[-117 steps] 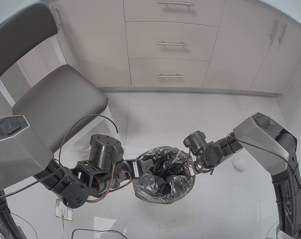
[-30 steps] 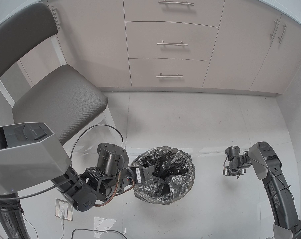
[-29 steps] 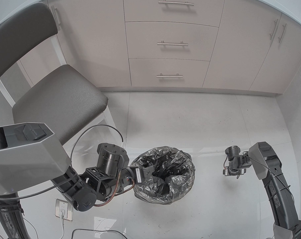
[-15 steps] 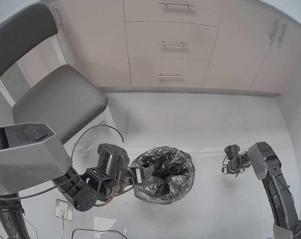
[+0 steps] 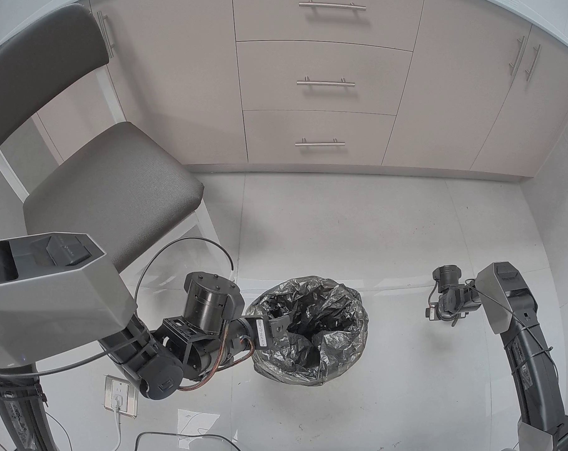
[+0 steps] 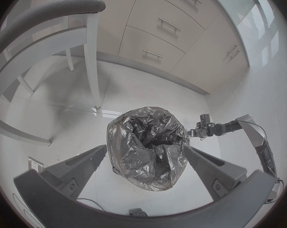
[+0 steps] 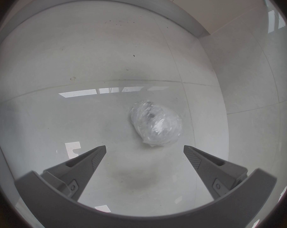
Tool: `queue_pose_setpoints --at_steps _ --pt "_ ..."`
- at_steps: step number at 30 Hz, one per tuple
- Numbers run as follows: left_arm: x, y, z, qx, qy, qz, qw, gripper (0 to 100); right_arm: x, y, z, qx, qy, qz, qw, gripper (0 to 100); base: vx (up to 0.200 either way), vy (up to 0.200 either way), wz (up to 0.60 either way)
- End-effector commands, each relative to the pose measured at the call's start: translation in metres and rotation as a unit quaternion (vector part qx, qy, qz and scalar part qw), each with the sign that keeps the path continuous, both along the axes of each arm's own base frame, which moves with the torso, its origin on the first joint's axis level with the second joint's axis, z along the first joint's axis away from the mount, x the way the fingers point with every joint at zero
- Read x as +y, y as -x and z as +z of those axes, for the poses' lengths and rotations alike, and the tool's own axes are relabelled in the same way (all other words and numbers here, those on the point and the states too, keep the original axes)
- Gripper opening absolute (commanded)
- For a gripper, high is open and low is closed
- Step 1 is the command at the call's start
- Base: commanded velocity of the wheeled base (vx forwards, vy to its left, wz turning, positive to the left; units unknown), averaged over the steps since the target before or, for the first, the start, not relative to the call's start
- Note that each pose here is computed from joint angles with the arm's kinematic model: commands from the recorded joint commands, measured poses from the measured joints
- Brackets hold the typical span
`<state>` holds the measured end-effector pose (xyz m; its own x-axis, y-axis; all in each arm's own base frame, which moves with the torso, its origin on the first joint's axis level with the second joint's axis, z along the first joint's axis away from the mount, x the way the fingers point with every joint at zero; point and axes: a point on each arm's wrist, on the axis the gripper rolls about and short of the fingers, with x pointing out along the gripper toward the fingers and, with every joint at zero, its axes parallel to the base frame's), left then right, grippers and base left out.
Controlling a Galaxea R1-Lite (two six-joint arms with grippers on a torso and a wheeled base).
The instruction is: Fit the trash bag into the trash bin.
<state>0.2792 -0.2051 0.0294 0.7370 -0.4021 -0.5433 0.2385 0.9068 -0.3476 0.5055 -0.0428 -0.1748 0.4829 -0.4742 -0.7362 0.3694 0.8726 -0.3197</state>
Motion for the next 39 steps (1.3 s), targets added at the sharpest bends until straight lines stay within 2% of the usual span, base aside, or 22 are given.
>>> queue_pose_setpoints --at_steps 1,6,14,20,27,39 --pt "0.000 0.000 -0.002 0.002 -0.003 0.001 1.0000 100 -0.004 -0.003 0.007 -0.010 -0.008 0.004 0.9999 100 0.000 0.000 0.00" --pt "0.000 0.000 -0.002 0.001 -0.003 0.002 1.0000 100 -0.007 -0.005 0.008 -0.025 -0.006 0.003 0.9997 100 0.000 0.000 0.00" --pt "-0.001 -0.002 -0.002 -0.015 0.010 0.004 0.9998 100 -0.025 -0.009 0.006 -0.054 0.024 0.020 0.9981 100 0.000 0.000 0.00" --pt "-0.001 -0.002 -0.004 -0.013 0.009 0.003 0.9999 100 -0.033 -0.003 -0.008 -0.042 0.023 0.011 0.9988 100 0.000 0.000 0.00" --pt "-0.001 -0.002 -0.005 -0.012 0.008 0.003 0.9999 100 -0.039 -0.002 -0.009 -0.042 0.020 0.005 0.9989 100 0.000 0.000 0.00" --pt "-0.001 -0.001 -0.008 -0.024 0.013 0.003 0.9996 100 -0.032 -0.003 -0.009 -0.042 -0.002 0.028 0.9987 100 0.000 0.000 0.00"
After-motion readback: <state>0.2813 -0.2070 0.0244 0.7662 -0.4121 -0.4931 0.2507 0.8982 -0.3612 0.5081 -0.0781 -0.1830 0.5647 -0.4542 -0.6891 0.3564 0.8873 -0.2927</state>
